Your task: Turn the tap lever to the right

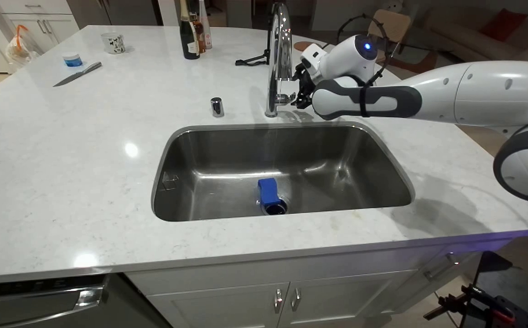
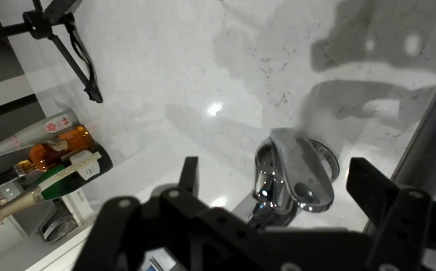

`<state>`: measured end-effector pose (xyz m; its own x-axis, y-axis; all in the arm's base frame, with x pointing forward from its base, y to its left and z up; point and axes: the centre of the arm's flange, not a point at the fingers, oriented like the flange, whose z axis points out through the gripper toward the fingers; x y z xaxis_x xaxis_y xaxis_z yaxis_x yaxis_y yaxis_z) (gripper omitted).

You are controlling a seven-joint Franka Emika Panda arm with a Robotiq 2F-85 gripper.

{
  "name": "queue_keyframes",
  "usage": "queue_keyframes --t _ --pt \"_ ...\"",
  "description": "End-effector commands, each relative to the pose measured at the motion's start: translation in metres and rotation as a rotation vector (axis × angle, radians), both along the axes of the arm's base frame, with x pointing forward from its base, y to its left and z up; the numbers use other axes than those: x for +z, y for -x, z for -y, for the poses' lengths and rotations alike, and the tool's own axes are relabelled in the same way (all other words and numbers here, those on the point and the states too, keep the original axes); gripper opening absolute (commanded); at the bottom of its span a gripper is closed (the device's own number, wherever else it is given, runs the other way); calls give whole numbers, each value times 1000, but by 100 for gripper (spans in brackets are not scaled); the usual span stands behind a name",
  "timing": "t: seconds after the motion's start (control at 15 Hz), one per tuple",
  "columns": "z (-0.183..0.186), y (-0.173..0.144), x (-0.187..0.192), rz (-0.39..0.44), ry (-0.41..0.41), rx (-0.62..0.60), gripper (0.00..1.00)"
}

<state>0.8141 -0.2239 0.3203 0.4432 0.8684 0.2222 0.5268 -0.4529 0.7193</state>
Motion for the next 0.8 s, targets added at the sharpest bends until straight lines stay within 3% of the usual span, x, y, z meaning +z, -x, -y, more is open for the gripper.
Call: queue_keyframes --t 0.0,0.6,0.73 --pt "-1 -7 4 -29 -2 -22 74" --pt "-3 -9 -2 -75 -16 -10 6" --pt "-3 -9 -1 -71 -15 -9 7"
